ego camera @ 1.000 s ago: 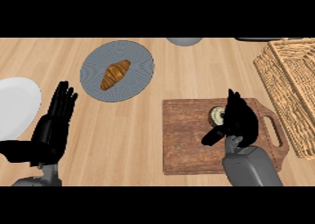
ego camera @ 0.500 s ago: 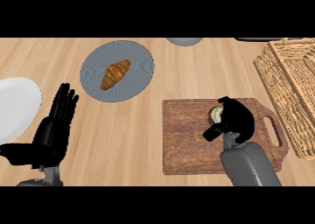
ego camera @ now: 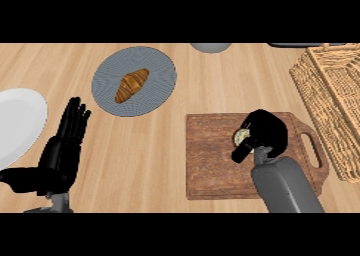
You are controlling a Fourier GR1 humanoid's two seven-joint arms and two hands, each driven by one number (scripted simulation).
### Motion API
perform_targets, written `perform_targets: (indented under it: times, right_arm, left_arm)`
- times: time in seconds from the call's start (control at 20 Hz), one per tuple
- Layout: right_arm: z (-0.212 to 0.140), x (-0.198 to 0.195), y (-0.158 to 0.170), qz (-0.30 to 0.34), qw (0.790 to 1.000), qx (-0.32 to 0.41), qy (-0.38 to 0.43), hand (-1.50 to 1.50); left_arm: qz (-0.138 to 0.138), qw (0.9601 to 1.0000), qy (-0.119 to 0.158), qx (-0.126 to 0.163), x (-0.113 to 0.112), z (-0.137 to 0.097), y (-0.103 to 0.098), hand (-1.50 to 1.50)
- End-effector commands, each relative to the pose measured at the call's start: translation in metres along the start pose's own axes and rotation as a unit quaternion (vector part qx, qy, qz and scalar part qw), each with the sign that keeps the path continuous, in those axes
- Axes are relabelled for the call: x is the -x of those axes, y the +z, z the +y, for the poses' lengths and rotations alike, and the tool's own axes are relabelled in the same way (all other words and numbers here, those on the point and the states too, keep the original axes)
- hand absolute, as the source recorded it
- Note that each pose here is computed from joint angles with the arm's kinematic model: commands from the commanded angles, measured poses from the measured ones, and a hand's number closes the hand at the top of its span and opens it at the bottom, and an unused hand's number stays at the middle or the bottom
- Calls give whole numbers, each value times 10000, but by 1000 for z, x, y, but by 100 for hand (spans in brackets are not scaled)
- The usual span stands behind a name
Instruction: Pick the cupcake from the cutting board and place it in the basket
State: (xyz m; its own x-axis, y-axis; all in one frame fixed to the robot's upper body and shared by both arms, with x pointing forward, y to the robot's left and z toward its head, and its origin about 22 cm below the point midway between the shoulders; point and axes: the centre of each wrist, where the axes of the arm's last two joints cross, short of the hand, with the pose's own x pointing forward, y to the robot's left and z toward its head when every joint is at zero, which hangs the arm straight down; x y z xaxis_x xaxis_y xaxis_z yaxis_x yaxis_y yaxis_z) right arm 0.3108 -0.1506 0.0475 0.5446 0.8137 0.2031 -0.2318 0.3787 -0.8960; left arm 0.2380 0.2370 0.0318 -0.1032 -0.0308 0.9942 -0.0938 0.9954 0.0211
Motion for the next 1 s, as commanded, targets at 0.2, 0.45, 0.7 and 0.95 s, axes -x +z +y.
perform_targets:
  times: [0.2,0.45,0.7,0.95]
  right_arm:
    - [-42,22,-79,2461,9628,525,-980,150]
    - [-75,26,-102,3144,9348,910,-1382,150]
    - [-110,23,-117,3448,9102,1809,-1412,150]
    - [-150,-3,-110,3134,8846,2780,-2047,150]
  left_arm:
    - [-298,9991,83,273,-10,-9,-9,0]
    - [-401,9979,97,503,-15,-24,-18,0]
    - [-334,9970,153,681,-13,-31,-13,0]
    - [-314,9969,62,717,-15,-30,-17,0]
